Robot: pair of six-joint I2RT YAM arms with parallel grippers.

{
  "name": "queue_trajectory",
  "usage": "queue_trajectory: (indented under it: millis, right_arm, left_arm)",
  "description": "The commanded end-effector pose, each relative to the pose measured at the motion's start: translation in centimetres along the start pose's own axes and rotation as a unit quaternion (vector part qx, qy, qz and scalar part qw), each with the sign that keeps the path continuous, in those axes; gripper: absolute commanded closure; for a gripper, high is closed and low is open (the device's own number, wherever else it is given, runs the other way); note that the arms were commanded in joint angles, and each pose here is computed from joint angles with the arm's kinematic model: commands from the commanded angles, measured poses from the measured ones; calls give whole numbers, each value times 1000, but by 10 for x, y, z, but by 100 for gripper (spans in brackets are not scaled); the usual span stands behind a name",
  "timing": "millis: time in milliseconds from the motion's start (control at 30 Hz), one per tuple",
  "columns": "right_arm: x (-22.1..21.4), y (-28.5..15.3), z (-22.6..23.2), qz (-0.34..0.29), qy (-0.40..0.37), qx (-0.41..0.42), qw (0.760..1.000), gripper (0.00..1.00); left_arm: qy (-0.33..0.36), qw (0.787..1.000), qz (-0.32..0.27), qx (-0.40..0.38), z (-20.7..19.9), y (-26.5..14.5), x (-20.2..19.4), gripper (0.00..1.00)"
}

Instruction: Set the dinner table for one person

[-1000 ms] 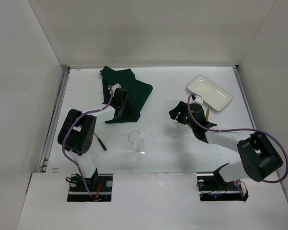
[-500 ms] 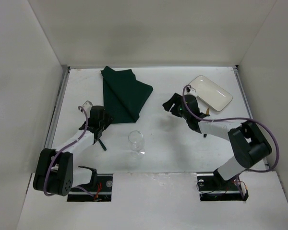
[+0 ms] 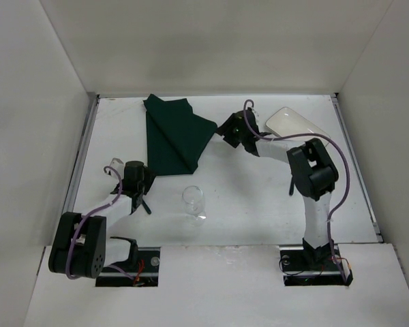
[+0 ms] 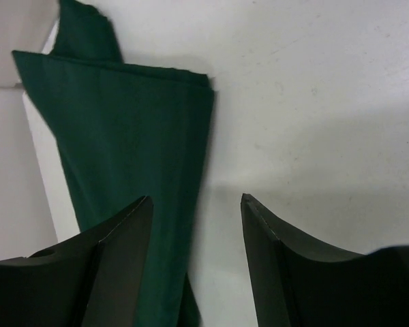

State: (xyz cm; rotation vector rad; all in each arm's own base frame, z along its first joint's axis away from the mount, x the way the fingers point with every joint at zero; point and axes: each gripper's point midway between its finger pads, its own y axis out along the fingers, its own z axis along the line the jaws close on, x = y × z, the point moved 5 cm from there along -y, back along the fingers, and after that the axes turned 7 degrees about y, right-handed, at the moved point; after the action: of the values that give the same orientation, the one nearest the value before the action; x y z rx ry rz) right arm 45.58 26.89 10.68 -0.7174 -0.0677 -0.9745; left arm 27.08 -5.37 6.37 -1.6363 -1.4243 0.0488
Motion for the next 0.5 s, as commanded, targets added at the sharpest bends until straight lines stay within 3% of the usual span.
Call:
queue_trajectory:
  millis: [0, 467]
  right_arm:
    - [7, 8, 14, 13, 44, -9, 999, 40]
    - [-1, 51, 21, 49, 96, -56, 993, 45]
  left_arm:
    - [-25, 1000, 10, 5, 5, 7, -7, 53]
    - [-45, 999, 16, 4, 7, 10, -8, 53]
